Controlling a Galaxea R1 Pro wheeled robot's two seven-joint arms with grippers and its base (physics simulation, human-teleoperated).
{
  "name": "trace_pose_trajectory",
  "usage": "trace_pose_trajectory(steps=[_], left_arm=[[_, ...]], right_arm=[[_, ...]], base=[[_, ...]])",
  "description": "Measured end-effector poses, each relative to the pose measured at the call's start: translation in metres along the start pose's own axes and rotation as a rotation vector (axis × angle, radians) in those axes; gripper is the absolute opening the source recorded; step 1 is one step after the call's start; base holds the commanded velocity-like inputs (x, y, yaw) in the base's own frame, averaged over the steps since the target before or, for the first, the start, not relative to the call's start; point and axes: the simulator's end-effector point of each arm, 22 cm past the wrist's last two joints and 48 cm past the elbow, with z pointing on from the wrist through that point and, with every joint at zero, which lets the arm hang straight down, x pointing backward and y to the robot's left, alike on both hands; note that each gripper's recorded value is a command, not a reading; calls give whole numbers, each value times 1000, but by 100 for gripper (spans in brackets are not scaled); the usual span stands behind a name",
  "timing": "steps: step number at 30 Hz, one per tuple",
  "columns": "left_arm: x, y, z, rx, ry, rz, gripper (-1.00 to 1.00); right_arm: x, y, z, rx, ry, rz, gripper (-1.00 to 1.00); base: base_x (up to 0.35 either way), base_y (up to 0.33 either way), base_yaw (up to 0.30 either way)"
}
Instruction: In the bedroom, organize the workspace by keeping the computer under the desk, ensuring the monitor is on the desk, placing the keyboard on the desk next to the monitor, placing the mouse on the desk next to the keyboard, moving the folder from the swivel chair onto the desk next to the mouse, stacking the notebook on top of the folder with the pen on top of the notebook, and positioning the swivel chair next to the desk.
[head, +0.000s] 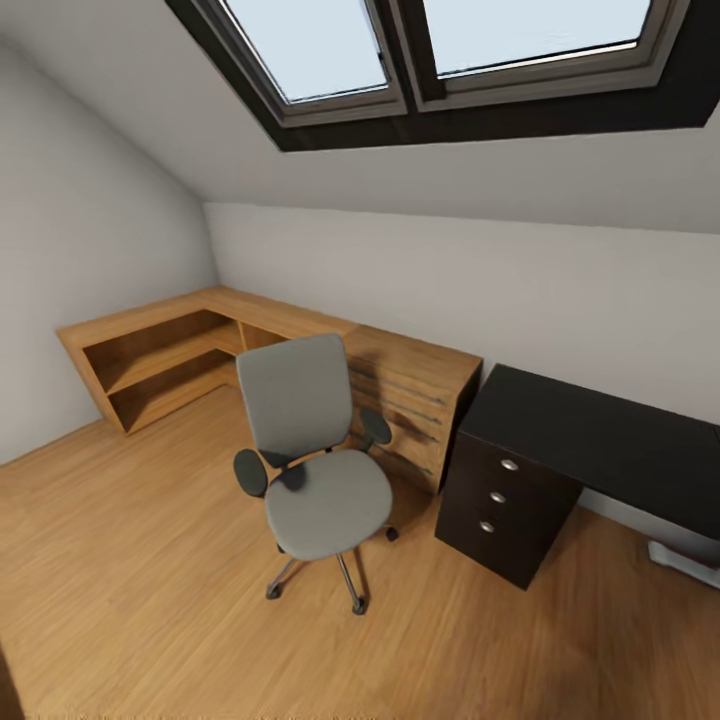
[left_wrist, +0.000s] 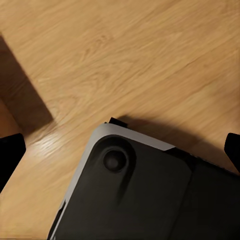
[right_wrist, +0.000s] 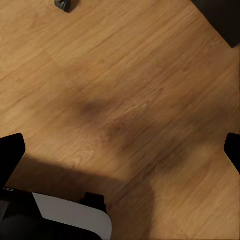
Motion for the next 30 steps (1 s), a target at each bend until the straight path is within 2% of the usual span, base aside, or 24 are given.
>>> trace_pose_trajectory(steps=[16, 30], left_arm=[[6, 3, -1, -7, 16, 2, 100], [11, 5, -2, -13, 30, 4, 100]], right_arm=[[8, 1, 0, -3, 18, 0, 100], [14, 3, 0, -8, 32, 0, 100]], base=[[0, 0, 114], [0, 0, 31]])
